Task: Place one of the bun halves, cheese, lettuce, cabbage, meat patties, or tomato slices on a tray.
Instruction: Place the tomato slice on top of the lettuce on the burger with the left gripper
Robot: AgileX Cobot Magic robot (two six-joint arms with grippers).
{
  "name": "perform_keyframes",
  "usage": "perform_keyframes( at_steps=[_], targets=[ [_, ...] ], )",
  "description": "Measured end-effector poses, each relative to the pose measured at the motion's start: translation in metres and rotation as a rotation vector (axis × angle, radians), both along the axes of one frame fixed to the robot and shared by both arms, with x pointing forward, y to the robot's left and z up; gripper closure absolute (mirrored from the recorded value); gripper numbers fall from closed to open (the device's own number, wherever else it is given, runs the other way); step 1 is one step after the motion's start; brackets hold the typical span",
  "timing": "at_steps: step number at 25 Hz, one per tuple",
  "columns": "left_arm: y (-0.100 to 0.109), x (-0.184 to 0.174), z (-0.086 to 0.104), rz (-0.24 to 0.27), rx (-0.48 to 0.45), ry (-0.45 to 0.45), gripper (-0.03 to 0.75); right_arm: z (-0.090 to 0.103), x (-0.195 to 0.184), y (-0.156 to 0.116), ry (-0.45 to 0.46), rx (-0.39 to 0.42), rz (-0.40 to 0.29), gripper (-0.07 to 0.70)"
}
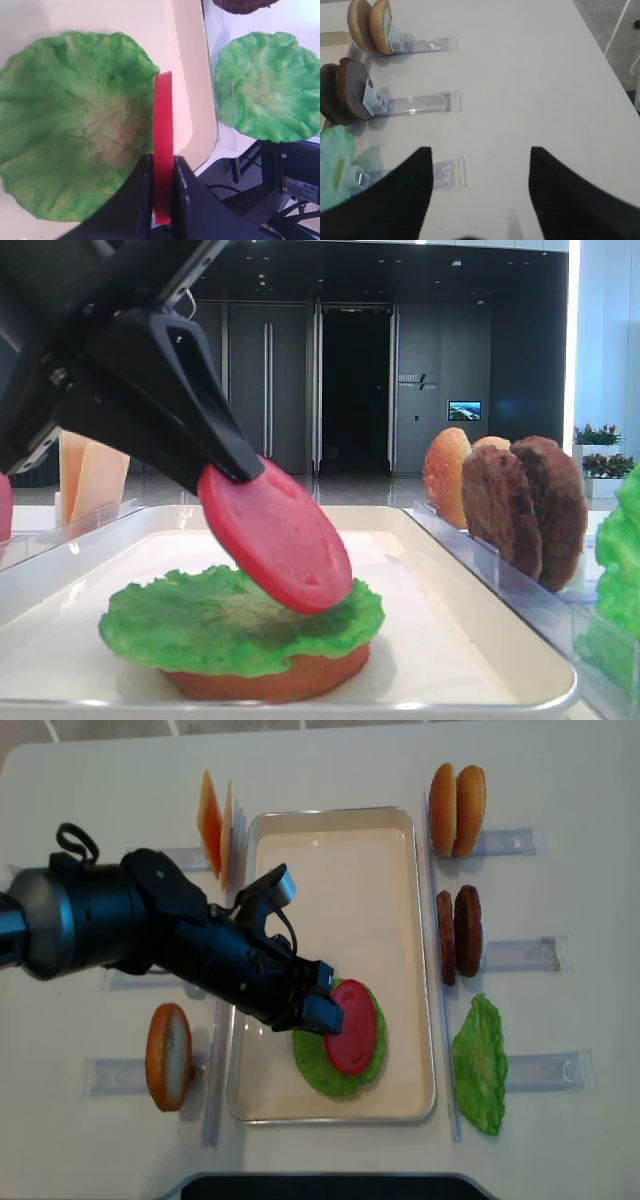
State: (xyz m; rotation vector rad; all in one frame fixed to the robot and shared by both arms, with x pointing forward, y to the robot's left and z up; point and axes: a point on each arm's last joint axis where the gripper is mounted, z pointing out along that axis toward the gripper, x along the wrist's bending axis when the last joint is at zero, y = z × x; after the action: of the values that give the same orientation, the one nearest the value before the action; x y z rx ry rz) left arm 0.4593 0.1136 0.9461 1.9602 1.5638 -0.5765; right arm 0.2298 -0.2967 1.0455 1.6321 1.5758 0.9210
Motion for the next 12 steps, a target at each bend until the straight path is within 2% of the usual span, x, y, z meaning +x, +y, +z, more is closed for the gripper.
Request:
perform_keyframes(
  at_steps=[12],
  targets=[
    [0.0004,0.0000,-0.0003,-0.008,0.006,-0.007,0.659,0.0000,0.0000,0.0000,0.000,0.000,0.000,0.199]
  ],
)
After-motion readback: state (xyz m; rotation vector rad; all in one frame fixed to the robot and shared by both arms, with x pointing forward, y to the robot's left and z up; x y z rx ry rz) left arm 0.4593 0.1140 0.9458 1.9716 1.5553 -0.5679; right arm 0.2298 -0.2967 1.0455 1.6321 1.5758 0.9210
